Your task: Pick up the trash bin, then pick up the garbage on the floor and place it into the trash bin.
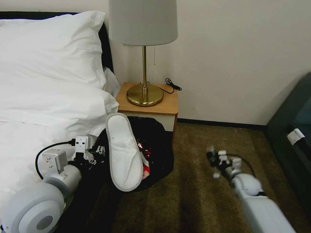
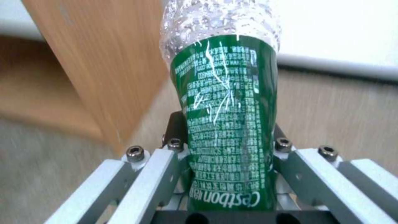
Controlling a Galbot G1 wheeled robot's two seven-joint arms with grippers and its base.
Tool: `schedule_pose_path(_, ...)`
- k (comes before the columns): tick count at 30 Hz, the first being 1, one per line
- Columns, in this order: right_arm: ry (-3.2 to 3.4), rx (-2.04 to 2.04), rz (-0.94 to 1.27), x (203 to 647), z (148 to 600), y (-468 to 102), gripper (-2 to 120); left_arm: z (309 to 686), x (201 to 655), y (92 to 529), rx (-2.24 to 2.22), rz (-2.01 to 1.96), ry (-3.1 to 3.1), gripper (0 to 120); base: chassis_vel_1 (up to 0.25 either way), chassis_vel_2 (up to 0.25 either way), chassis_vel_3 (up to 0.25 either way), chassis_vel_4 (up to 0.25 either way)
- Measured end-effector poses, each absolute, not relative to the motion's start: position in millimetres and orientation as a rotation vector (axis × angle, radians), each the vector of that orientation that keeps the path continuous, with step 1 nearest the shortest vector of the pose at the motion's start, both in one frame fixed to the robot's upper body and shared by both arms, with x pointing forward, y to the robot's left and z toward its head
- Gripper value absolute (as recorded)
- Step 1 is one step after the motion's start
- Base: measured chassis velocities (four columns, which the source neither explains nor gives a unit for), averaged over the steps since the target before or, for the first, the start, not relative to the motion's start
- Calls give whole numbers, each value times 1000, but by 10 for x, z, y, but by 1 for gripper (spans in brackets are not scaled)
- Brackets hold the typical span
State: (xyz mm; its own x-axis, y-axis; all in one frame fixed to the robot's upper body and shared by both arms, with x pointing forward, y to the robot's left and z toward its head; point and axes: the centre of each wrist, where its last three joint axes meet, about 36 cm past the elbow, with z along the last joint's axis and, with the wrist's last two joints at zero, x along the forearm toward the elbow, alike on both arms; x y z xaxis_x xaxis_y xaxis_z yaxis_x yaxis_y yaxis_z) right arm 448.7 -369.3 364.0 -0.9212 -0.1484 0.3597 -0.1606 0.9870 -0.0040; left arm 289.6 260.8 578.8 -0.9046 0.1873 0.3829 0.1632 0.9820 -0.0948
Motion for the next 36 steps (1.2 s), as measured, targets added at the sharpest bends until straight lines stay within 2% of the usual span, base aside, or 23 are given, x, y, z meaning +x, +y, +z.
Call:
schedule_pose_path(1,-2766,222,47,4487,3640,-3693,20,5788,2896,2608,-251,85,-2728,2,0,0,0,0)
schedule_pose_path(2,-2803,233,58,4487,3808,-3698,20,5785,2896,2605,-253,84,-2727,2,0,0,0,0)
schedule_pose_path(3,-2881,260,63,4477,4181,-3702,20,5781,2896,2596,-255,78,-2726,2,0,0,0,0)
schedule_pose_path(4,-2881,260,63,4477,4181,-3702,20,5781,2896,2596,-255,78,-2726,2,0,0,0,0)
schedule_pose_path(6,-2969,309,55,4458,4672,-3683,20,5765,2904,2594,-254,66,-2721,2,0,0,0,0)
schedule_pose_path(7,-2969,309,55,4458,4672,-3683,20,5765,2904,2594,-254,66,-2721,2,0,0,0,0)
schedule_pose_path(9,-3066,401,56,4421,5253,-3652,20,5745,2916,2586,-262,62,-2712,2,0,0,0,0)
schedule_pose_path(10,-3066,401,56,4421,5253,-3652,20,5745,2916,2586,-262,62,-2712,2,0,0,0,0)
schedule_pose_path(12,-3143,555,40,4348,5690,-3515,20,5727,2929,2575,-274,70,-2702,2,0,0,0,0)
schedule_pose_path(13,-3143,555,40,4348,5690,-3515,20,5727,2929,2575,-274,70,-2702,2,0,0,0,0)
schedule_pose_path(15,-3180,751,-27,4257,5983,-3325,20,5712,2938,2567,-288,84,-2689,2,0,0,0,0)
schedule_pose_path(23,-3092,1251,-102,4012,6283,-2822,20,5671,2975,2559,-314,105,-2654,2,0,0,0,0)
schedule_pose_path(36,-2818,1618,-95,3859,6083,-2106,20,5624,2980,2467,-379,86,-2616,2,0,0,0,0)
